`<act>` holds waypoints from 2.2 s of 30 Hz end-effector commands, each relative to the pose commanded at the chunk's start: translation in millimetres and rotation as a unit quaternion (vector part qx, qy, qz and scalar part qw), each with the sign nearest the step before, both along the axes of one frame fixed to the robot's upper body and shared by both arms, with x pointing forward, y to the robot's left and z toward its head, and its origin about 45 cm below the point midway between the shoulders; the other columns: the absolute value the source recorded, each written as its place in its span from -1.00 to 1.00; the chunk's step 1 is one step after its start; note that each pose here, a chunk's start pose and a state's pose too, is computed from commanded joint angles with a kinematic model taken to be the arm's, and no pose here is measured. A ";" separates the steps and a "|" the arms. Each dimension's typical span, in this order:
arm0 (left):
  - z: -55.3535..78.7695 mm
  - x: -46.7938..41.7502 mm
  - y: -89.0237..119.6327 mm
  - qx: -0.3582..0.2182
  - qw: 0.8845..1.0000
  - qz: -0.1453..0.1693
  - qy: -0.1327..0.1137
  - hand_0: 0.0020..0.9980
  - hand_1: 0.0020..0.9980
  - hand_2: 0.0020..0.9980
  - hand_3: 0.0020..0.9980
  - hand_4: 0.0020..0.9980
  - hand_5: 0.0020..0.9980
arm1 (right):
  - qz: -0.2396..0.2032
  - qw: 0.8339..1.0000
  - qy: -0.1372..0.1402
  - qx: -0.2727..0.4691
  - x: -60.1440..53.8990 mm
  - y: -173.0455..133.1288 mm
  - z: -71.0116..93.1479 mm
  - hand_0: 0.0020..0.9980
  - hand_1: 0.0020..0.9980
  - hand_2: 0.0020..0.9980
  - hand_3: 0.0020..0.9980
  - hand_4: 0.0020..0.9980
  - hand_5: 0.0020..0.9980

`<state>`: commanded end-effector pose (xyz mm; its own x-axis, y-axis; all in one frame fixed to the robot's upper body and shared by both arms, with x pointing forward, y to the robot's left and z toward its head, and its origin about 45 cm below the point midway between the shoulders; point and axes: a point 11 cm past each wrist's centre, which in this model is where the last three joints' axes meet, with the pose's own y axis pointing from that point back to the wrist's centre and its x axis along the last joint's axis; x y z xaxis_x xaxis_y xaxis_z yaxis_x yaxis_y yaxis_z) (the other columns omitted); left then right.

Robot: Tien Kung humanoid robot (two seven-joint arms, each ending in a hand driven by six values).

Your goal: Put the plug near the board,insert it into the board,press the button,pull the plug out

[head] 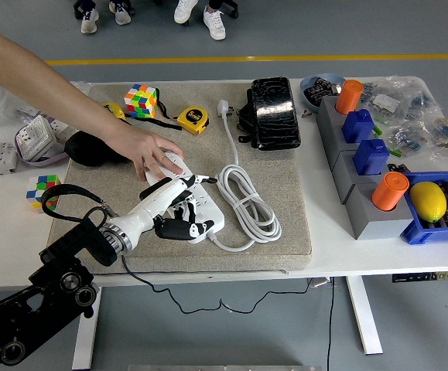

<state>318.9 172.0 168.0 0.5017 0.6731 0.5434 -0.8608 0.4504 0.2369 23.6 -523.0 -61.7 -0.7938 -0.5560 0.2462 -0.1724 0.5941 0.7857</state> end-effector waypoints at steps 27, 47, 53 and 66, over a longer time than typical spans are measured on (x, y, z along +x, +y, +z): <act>-9.8 2.8 12.9 -0.087 0.995 0.054 0.003 -0.28 -0.17 -0.01 0.02 0.62 -0.33 | 0.002 1.000 0.002 0.001 -0.4 1.2 -0.7 0.10 0.17 0.08 0.02 0.69 -0.28; -14.6 -22.9 10.7 0.156 0.977 -0.035 0.140 -0.87 -0.83 -0.71 0.86 0.51 -1.00 | 0.006 1.000 0.005 -0.002 -1.7 -1.5 0.7 0.10 0.17 0.08 0.02 0.69 -0.28; -11.0 -20.5 6.5 0.140 0.981 -0.036 0.128 -0.87 -0.82 -0.70 0.87 0.53 -1.00 | 0.006 1.000 0.007 -0.002 -3.3 -1.5 0.6 0.10 0.17 0.08 0.02 0.69 -0.28; -28.5 -15.7 6.7 0.162 0.977 -0.027 0.139 -0.87 -0.82 -0.70 0.87 0.53 -1.00 | 0.003 1.000 0.005 -0.002 -3.4 -1.6 0.7 0.10 0.16 0.08 0.02 0.69 -0.28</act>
<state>303.2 178.7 139.5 0.6900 0.4570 0.5612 -0.7201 0.3557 0.5957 20.2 -524.6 -61.1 -0.7879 -0.5600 0.2563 -0.1681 0.5958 0.7853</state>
